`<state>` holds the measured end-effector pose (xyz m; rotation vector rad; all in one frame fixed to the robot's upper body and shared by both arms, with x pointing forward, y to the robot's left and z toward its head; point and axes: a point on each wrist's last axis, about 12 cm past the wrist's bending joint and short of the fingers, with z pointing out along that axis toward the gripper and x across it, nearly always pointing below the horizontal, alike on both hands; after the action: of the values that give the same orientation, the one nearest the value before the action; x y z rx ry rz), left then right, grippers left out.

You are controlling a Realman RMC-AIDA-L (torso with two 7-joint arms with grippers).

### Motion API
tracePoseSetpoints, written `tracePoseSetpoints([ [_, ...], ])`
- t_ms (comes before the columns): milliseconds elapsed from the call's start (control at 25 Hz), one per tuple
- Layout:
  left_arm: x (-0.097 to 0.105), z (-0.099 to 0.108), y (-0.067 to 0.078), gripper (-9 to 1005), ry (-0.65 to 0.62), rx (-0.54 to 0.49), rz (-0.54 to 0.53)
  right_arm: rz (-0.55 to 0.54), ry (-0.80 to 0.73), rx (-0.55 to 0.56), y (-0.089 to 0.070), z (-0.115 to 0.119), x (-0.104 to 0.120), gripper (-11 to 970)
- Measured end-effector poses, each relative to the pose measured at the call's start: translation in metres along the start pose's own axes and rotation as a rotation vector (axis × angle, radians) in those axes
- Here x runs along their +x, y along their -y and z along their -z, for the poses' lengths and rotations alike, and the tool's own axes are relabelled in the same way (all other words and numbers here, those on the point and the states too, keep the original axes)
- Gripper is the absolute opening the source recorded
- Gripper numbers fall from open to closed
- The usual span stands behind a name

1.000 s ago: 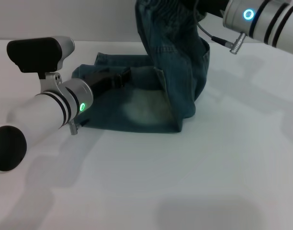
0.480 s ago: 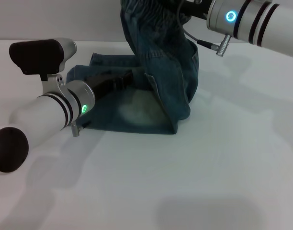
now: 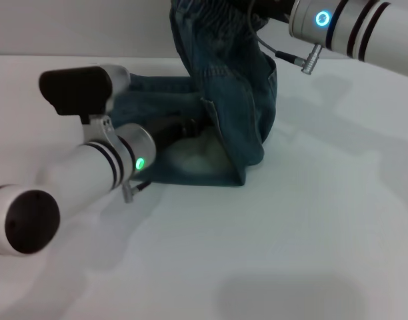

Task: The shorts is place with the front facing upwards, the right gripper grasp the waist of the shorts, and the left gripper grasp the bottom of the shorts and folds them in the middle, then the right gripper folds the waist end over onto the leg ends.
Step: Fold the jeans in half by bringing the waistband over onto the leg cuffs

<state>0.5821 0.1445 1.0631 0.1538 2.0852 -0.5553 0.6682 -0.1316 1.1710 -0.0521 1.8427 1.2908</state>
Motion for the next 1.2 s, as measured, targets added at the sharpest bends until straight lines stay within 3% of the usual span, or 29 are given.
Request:
tracePoseSetpoints([
  [400,0.01,-0.006,0.039,611,-0.014,0.113,-0.005,-0.001,0.012,-0.001,-0.002,-0.001,-0.003,71],
  [640,0.015,-0.01,0.055,612,0.0,0.164,-0.012,-0.004,0.012,-0.001,-0.001,0.0,-0.002,71],
  [1000,0.019,-0.005,0.052,613,0.007,0.164,0.016,-0.017,0.01,0.0,0.003,0.004,0.004,71],
  [1200,0.021,0.009,0.034,613,0.04,0.115,0.055,-0.017,0.02,0.002,0.005,0.008,0.002,70],
])
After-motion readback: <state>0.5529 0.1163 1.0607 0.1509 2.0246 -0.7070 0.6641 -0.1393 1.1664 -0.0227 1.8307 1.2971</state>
